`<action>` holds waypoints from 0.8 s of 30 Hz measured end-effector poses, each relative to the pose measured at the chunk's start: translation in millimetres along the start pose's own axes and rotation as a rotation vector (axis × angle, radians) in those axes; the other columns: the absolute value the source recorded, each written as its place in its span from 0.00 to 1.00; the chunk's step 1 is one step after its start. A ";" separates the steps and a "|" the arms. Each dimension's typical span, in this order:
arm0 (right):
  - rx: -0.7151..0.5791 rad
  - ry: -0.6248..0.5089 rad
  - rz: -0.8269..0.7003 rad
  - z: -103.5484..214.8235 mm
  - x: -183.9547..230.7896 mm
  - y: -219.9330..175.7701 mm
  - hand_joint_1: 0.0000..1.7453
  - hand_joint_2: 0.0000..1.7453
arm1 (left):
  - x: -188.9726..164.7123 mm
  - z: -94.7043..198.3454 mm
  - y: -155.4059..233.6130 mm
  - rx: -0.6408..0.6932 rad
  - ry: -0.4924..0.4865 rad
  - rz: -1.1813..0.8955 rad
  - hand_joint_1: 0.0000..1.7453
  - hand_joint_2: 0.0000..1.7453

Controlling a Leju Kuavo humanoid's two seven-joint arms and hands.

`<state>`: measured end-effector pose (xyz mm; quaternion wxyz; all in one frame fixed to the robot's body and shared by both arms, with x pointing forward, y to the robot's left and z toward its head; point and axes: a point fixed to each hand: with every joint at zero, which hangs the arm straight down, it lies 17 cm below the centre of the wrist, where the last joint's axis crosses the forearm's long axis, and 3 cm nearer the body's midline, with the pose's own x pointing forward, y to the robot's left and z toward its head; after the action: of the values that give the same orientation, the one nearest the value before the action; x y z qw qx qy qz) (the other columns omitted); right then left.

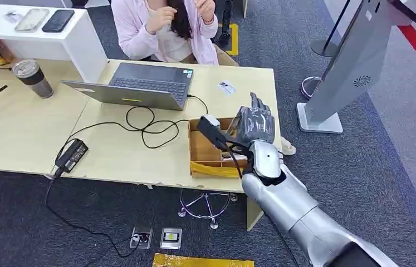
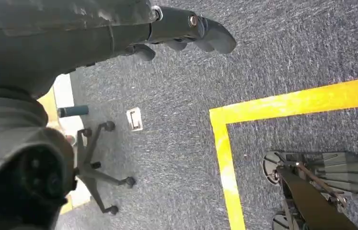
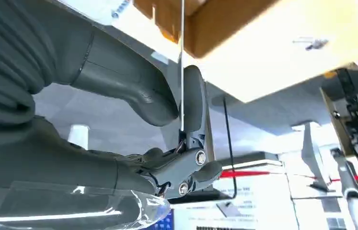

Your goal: Pass the card to the sensor for recognition and then transmit it.

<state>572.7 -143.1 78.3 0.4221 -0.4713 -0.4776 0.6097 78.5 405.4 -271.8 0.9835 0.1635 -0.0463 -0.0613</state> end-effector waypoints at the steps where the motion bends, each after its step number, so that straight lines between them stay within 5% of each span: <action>1: -0.008 -0.005 0.001 -0.6 2.2 -2.8 1.00 1.00 | 0.0 0.0 0.0 0.000 0.000 0.001 0.00 0.00; 24: -0.126 0.060 -0.123 -21.9 -20.4 -62.3 1.00 1.00 | 0.3 0.3 -1.7 -0.010 -0.002 -0.001 0.00 0.00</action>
<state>602.2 -147.1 140.7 0.4424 -0.4848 -0.5299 0.5370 78.6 403.7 -272.0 0.9842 0.1587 -0.0472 -0.0624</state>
